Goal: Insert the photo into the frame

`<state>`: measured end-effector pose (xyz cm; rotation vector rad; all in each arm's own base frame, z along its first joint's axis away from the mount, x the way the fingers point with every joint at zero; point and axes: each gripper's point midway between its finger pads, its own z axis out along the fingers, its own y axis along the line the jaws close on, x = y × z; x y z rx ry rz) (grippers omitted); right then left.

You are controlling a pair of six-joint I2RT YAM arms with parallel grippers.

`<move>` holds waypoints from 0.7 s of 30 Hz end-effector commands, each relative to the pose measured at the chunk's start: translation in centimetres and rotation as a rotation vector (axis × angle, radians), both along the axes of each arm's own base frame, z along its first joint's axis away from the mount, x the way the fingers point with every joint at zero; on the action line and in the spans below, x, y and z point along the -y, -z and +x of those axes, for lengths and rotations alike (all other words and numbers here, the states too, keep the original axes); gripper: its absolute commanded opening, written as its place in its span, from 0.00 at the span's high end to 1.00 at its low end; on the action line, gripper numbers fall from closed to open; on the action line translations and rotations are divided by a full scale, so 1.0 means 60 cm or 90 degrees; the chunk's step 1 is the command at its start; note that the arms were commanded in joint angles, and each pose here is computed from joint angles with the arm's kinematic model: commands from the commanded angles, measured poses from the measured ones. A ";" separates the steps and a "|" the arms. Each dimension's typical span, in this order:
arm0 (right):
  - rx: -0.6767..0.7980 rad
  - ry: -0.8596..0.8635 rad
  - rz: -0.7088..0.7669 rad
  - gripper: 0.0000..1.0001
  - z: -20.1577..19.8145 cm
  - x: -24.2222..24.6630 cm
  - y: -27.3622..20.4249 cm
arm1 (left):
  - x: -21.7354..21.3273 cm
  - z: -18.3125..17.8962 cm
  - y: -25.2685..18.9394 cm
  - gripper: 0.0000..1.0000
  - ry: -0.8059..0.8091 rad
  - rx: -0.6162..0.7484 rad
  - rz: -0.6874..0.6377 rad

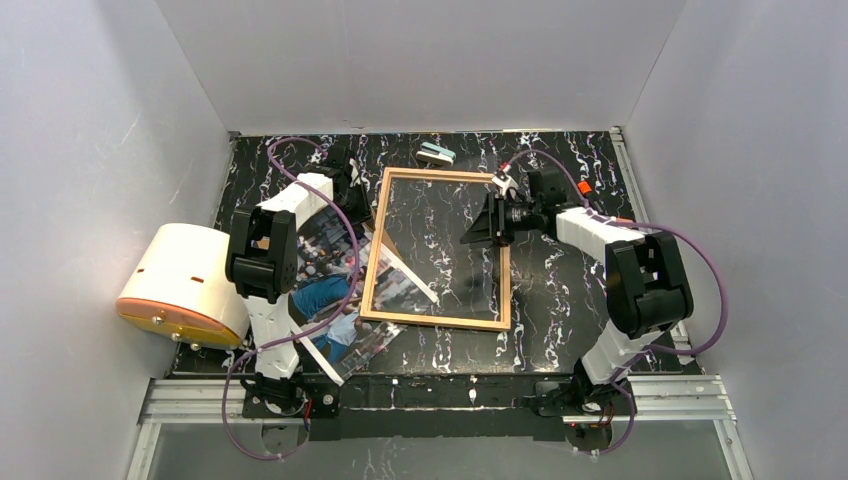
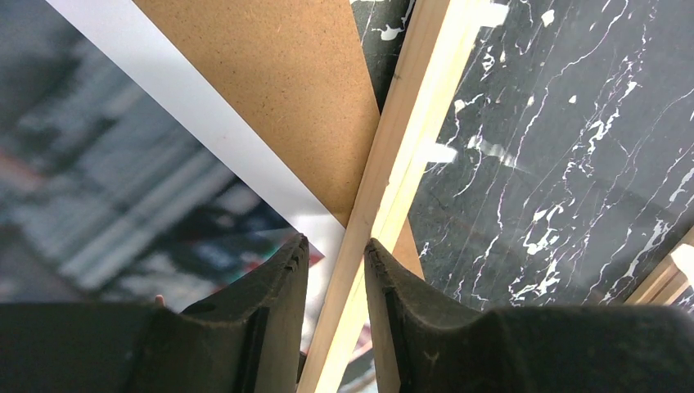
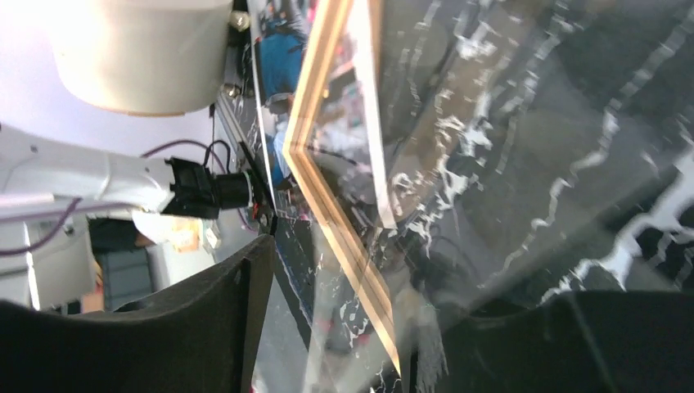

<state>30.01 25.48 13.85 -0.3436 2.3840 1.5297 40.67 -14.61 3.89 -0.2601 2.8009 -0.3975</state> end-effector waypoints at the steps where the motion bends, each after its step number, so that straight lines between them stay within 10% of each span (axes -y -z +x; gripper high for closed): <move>1: -0.026 0.106 0.021 0.37 0.046 0.024 0.001 | -0.010 -0.027 0.019 0.71 0.004 -0.040 0.014; 21: -0.101 0.216 -0.001 0.36 0.086 0.052 0.081 | 0.003 -0.020 0.022 0.71 0.015 -0.041 -0.007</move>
